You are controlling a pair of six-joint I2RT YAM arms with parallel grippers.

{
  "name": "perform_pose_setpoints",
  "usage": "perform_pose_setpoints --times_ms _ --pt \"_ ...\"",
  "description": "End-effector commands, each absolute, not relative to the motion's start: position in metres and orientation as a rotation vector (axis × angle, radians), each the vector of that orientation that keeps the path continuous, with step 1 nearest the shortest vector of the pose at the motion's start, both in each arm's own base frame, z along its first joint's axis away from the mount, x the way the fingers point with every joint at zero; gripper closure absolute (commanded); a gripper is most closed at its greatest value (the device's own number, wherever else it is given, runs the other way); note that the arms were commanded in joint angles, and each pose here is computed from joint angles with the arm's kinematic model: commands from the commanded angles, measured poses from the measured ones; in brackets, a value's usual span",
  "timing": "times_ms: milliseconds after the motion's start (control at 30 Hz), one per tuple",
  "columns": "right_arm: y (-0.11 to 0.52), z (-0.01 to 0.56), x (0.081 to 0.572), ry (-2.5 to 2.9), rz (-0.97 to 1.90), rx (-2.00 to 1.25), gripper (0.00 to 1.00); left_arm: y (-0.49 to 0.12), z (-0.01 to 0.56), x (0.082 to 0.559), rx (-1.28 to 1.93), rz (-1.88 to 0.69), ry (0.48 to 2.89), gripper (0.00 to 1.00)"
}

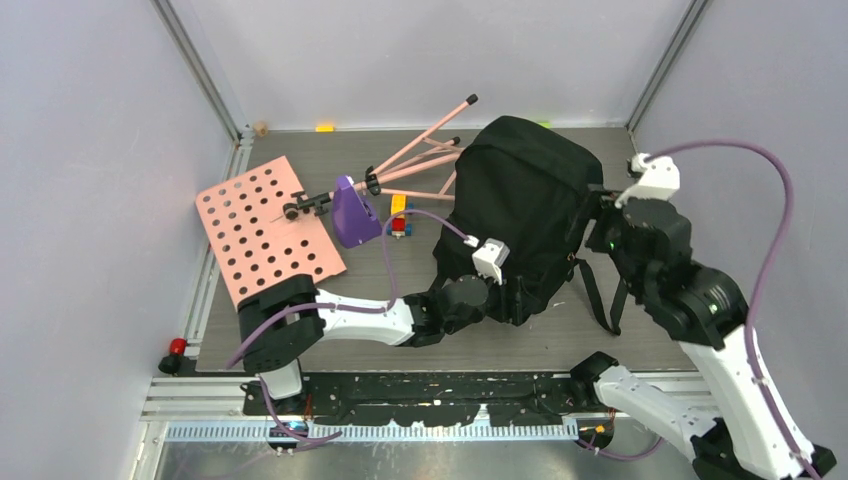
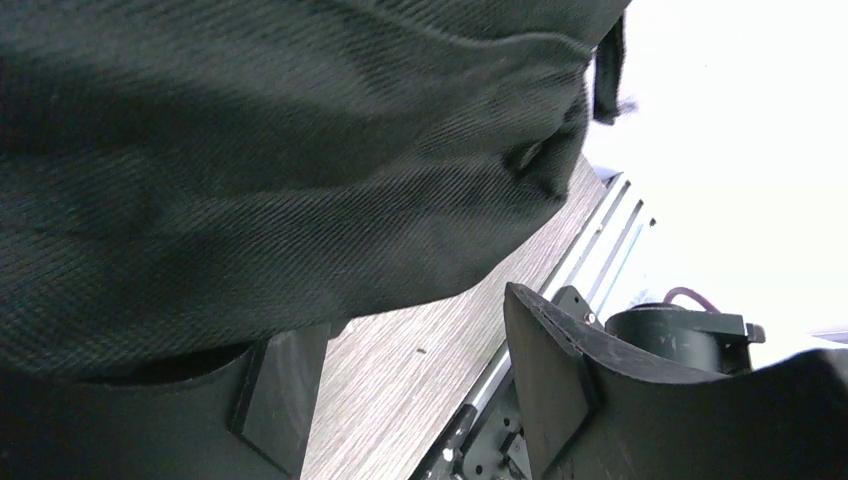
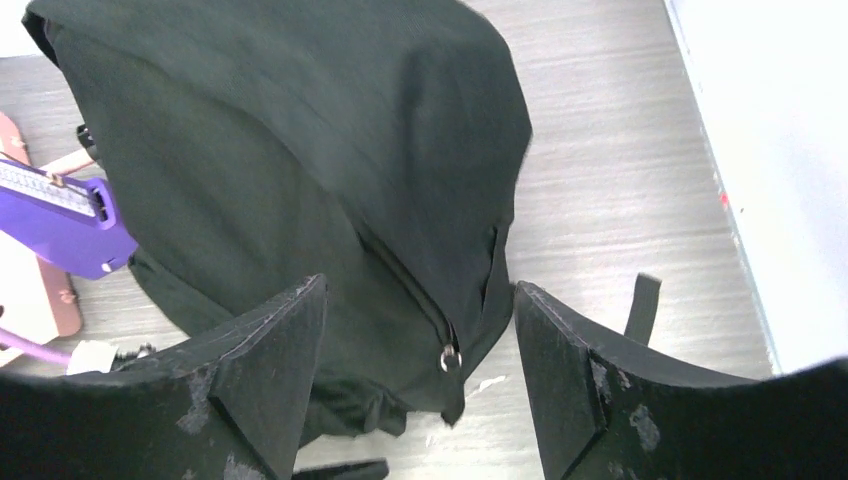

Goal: Pack the student bag
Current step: Zip the student bag at the center of the board.

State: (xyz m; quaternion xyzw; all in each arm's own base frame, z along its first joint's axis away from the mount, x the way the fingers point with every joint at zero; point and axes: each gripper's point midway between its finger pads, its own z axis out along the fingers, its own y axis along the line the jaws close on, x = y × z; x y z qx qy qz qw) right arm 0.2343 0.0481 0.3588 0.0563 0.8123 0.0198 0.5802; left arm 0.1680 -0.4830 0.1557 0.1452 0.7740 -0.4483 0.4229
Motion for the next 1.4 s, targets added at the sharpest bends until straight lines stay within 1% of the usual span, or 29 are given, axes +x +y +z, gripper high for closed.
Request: perform_pose_setpoints --times_ms 0,33,67,100,167,267,333,433,600,800,933,1000,1033,1067,1133,1167,1200,1233,1267,1300,1367 --pt "0.042 0.337 0.208 1.919 0.171 0.306 0.26 -0.502 0.205 0.177 0.297 -1.194 1.761 0.36" --pt "0.041 0.334 0.202 1.921 0.192 0.318 0.26 -0.503 0.206 0.178 0.296 -1.190 1.755 0.37" --pt "0.045 0.324 0.199 1.944 0.223 0.336 0.26 -0.504 0.205 0.178 0.296 -1.185 1.752 0.40" --pt "0.045 0.320 0.194 1.948 0.244 0.349 0.26 -0.505 0.207 0.179 0.294 -1.185 1.743 0.46" --pt "0.053 0.307 0.187 1.977 0.321 0.365 0.27 -0.505 0.208 0.179 0.299 -1.179 1.731 0.67" --pt "0.069 0.285 0.181 2.024 0.429 0.404 0.29 -0.499 0.206 0.178 0.299 -1.145 1.732 0.89" --pt "0.081 0.272 0.177 2.061 0.504 0.412 0.30 -0.495 0.204 0.179 0.291 -1.131 1.736 0.99" --pt "0.097 0.255 0.172 2.107 0.606 0.432 0.31 -0.491 0.202 0.179 0.292 -1.126 1.736 1.00" --pt "0.105 0.239 0.174 2.107 0.668 0.476 0.33 -0.489 0.201 0.178 0.303 -1.125 1.738 1.00" --pt "0.103 0.218 0.185 2.109 0.617 0.514 0.38 -0.487 0.202 0.177 0.312 -1.123 1.734 1.00" --pt "0.105 0.210 0.195 2.088 0.599 0.506 0.39 -0.484 0.202 0.178 0.316 -1.109 1.727 1.00" --pt "0.105 0.204 0.200 2.085 0.581 0.503 0.43 -0.481 0.200 0.180 0.306 -1.087 1.736 1.00" --pt "0.104 0.202 0.202 2.086 0.569 0.505 0.48 -0.478 0.201 0.181 0.299 -1.074 1.737 1.00" --pt "0.100 0.200 0.204 2.083 0.538 0.515 0.51 -0.475 0.199 0.183 0.294 -1.057 1.740 1.00" --pt "0.090 0.197 0.205 2.073 0.478 0.540 0.62 -0.468 0.200 0.186 0.282 -1.030 1.735 1.00" --pt "0.085 0.195 0.204 2.067 0.453 0.551 0.73 -0.465 0.201 0.187 0.281 -1.016 1.732 1.00" --pt "0.078 0.195 0.206 2.049 0.417 0.565 0.78 -0.461 0.201 0.188 0.279 -1.000 1.729 1.00" --pt "0.072 0.194 0.206 2.032 0.390 0.576 0.87 -0.458 0.201 0.190 0.278 -0.982 1.730 1.00" --pt "0.070 0.193 0.205 2.029 0.376 0.578 0.91 -0.454 0.201 0.191 0.273 -0.963 1.730 1.00" --pt "0.065 0.193 0.205 2.019 0.357 0.586 0.97 -0.450 0.200 0.194 0.266 -0.944 1.731 1.00" --pt "0.060 0.191 0.204 2.018 0.324 0.589 0.99 -0.441 0.198 0.198 0.246 -0.908 1.735 1.00"
